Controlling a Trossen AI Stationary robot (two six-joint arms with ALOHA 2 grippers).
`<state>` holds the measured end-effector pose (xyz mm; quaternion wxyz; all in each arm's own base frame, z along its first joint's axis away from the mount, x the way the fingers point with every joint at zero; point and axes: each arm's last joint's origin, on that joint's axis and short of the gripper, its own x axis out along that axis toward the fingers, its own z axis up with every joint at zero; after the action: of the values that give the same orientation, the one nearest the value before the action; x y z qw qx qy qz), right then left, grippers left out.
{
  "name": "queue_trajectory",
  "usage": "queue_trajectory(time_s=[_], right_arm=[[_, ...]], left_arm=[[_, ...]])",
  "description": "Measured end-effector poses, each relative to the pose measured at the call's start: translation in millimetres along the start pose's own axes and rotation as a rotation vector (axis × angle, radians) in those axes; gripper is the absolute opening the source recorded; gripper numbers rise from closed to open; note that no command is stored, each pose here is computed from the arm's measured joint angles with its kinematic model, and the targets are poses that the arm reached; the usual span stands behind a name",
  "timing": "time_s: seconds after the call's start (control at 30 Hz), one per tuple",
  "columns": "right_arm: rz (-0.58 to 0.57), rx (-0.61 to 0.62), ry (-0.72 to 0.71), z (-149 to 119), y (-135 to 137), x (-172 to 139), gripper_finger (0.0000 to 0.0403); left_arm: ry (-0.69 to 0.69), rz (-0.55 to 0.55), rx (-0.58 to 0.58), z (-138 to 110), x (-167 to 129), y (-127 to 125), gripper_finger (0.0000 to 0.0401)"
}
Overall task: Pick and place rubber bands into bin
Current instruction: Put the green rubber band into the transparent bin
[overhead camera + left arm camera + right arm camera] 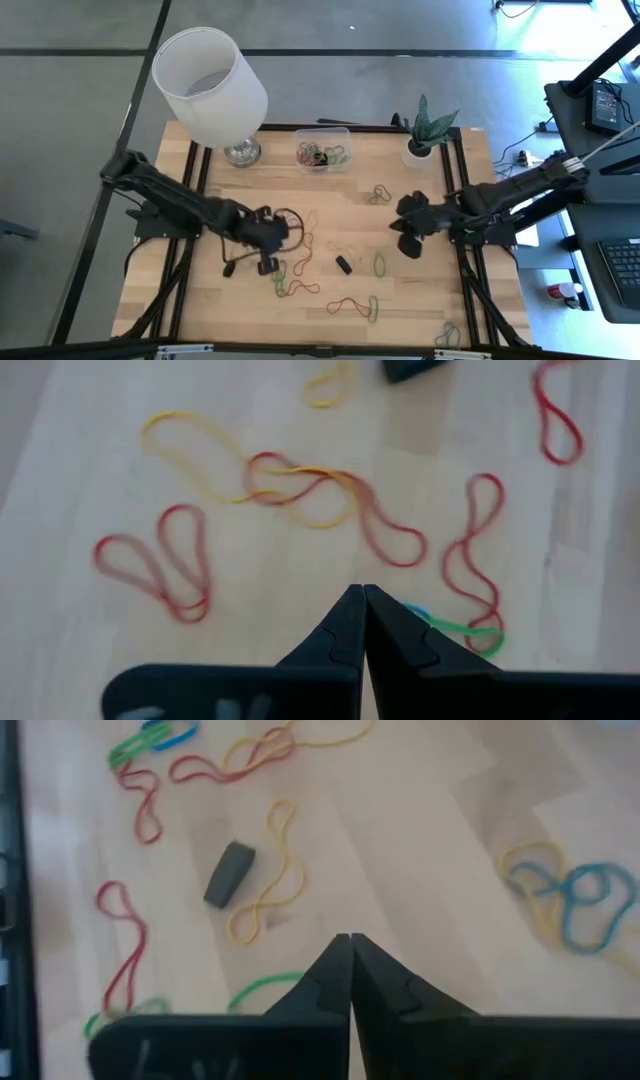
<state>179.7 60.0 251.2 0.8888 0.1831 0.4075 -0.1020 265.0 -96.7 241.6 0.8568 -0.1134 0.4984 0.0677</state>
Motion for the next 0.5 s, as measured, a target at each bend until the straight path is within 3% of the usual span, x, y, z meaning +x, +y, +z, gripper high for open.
queue_trajectory(time_s=[0.17,0.5], right_arm=[[0.044,0.03,-0.016,-24.9,-12.7,1.2,0.0007],[0.083,0.042,-0.043,-34.6,-16.9,3.5,0.0007]], left_arm=[[0.042,0.001,0.107,8.2,16.0,-26.4,0.0002],[0.164,0.053,0.068,-3.0,47.8,-37.0,0.0056]])
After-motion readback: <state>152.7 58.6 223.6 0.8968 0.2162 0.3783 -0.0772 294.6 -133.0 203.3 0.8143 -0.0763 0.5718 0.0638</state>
